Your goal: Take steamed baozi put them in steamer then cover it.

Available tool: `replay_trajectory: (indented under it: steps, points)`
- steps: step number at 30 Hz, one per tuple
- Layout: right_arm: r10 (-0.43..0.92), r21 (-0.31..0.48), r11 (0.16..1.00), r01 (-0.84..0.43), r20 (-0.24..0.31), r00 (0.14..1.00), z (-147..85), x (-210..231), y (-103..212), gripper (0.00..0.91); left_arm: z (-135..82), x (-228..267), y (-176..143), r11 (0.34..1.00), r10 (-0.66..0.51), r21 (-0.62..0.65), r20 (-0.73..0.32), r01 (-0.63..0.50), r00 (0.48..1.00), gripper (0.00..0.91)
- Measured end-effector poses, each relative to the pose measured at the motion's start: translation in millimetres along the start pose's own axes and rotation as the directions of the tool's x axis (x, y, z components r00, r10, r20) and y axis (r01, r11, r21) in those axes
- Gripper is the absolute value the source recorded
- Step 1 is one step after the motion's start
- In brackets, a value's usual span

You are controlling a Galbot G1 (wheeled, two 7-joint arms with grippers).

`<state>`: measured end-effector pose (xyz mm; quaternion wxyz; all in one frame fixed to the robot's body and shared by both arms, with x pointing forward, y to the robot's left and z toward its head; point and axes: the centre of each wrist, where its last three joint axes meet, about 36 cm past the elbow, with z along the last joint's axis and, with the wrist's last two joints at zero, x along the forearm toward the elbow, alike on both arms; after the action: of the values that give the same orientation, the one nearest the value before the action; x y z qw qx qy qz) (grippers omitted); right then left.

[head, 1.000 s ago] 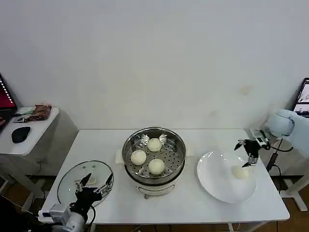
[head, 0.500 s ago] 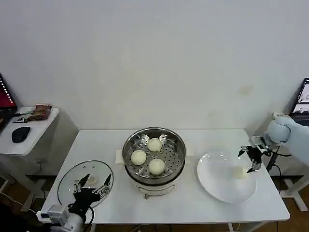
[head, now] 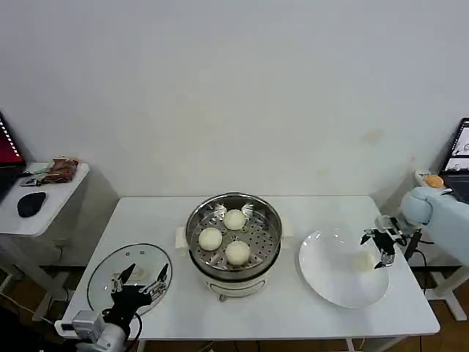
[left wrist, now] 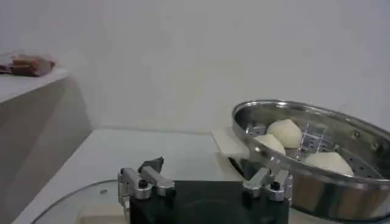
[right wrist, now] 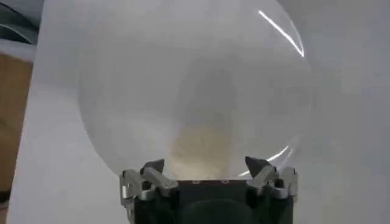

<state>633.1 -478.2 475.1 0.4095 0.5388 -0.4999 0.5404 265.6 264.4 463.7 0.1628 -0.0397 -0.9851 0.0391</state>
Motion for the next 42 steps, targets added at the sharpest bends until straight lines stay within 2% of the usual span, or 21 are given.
replay_trajectory:
  steps: [8, 13, 19, 26, 29, 42]
  points:
    - [-0.013, 0.003, 1.000, 0.013, -0.004, 1.000, -2, -12, -1, 0.907, 0, 0, 1, 1.000, -0.003, 0.000, -0.001, 0.003, 1.000, 0.907]
    - [-0.018, -0.002, 1.000, 0.018, -0.006, 1.000, -3, -18, 0, 0.796, 0, 0, 2, 1.000, -0.007, 0.000, 0.001, 0.007, 1.000, 0.907]
    - [-0.014, -0.009, 1.000, 0.014, -0.007, 1.000, -3, -20, -1, 0.705, 0, 0, 2, 1.000, -0.009, 0.002, 0.001, 0.009, 1.000, 0.907]
    - [-0.013, -0.019, 1.000, 0.013, -0.010, 1.000, -1, -19, -1, 0.675, -1, 0, 0, 1.000, -0.006, 0.004, 0.006, 0.006, 1.000, 0.907]
    - [-0.017, -0.022, 1.000, 0.016, -0.011, 1.000, 0, -18, 1, 0.635, -1, 0, 1, 1.000, -0.006, 0.004, 0.005, 0.006, 1.000, 0.907]
    - [-0.010, -0.038, 0.999, 0.010, -0.005, 1.000, 5, -6, 6, 0.615, -2, 2, -1, 1.000, -0.005, 0.007, 0.008, 0.005, 1.000, 0.907]
